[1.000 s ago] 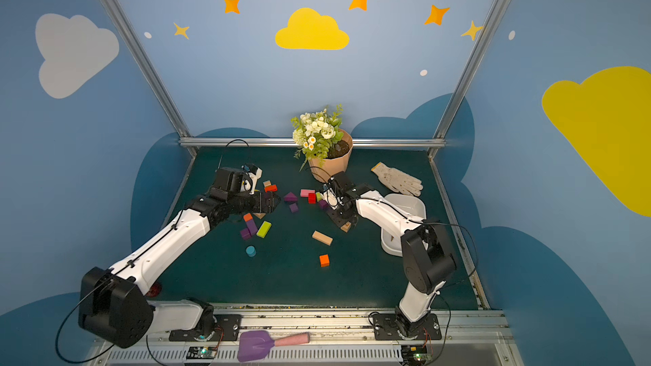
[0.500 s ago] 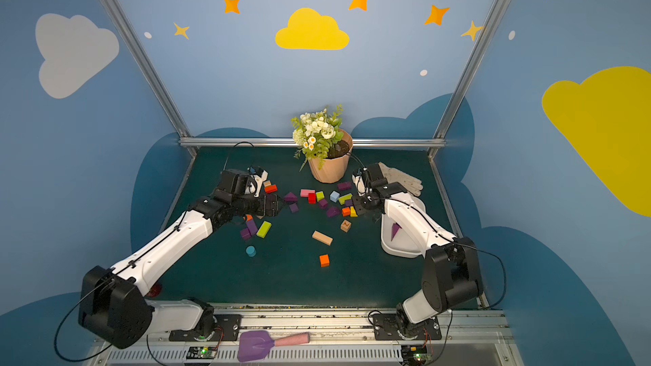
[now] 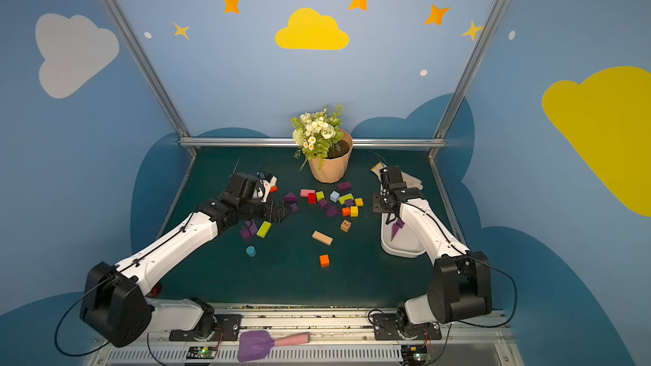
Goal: Pick purple bricks into the storage bin
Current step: Place the building block in the storage box.
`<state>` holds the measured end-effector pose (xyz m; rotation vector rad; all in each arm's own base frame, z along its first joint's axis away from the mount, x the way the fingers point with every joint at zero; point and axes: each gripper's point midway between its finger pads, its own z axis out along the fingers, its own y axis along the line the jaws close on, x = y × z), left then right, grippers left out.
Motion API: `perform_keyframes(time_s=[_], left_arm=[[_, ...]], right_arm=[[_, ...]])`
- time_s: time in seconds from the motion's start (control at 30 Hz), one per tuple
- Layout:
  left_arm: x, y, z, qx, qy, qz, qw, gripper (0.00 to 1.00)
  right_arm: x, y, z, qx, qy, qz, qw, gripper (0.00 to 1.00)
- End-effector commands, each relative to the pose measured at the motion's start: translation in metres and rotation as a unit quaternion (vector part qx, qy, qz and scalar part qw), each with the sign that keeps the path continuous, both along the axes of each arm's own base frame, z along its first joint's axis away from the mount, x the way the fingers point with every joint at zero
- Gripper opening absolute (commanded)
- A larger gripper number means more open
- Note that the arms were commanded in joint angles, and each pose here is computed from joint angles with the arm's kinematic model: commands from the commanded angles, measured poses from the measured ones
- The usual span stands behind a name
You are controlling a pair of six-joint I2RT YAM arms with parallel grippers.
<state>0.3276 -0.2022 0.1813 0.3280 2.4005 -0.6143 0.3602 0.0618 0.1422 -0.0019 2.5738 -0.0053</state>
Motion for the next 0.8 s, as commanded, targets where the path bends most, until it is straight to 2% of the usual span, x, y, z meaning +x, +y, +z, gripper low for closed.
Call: perform_keyframes(time_s=[0.0,0.5,0.77], left_arm=[[0.0,0.0,-0.002,0.012,-0.003,-0.005,1.0,1.0],[-0.003,-0.004,-0.006,0.024,-0.003,-0.015,1.0,1.0],[-0.004,-0.006,-0.008,0.027,0.0,-0.018,0.999,1.0]], right_arm=[[-0.001,-0.016,0.003,0.008,-0.012,-0.053,0.999,0.3],[0.002,-0.057,-0.032,0.044,0.014,-0.161,0.986,0.3],[0.018,-0.053,-0.054,0.058,0.028,-0.176,0.982,0.3]])
